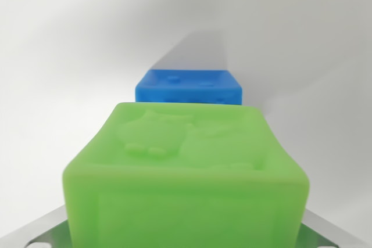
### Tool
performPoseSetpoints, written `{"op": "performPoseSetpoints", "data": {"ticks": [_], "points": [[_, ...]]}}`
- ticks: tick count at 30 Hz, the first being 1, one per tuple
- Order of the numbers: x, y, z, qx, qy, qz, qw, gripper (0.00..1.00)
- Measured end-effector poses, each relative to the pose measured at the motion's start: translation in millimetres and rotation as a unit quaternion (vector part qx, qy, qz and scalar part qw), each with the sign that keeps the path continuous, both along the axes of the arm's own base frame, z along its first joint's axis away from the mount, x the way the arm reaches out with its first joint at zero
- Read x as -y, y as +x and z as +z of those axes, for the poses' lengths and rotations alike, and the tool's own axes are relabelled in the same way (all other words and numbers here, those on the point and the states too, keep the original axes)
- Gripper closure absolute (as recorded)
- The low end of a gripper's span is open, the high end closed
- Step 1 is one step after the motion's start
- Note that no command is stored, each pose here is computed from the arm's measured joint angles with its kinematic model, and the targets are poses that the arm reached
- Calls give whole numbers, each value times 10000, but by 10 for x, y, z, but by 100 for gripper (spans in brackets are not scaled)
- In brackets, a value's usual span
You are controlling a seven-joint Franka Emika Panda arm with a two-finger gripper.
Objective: Stack cube
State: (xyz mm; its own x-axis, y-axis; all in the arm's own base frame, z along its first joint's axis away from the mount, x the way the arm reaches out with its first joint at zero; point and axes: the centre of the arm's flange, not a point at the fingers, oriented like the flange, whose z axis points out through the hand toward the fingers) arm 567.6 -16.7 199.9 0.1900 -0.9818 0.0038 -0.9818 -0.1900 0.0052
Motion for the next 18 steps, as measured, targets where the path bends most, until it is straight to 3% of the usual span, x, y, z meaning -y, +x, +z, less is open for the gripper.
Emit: {"op": "performPoseSetpoints", "data": {"ticks": [18], "points": [[-2,-8,-246,-6,0,2,10000,100]]}}
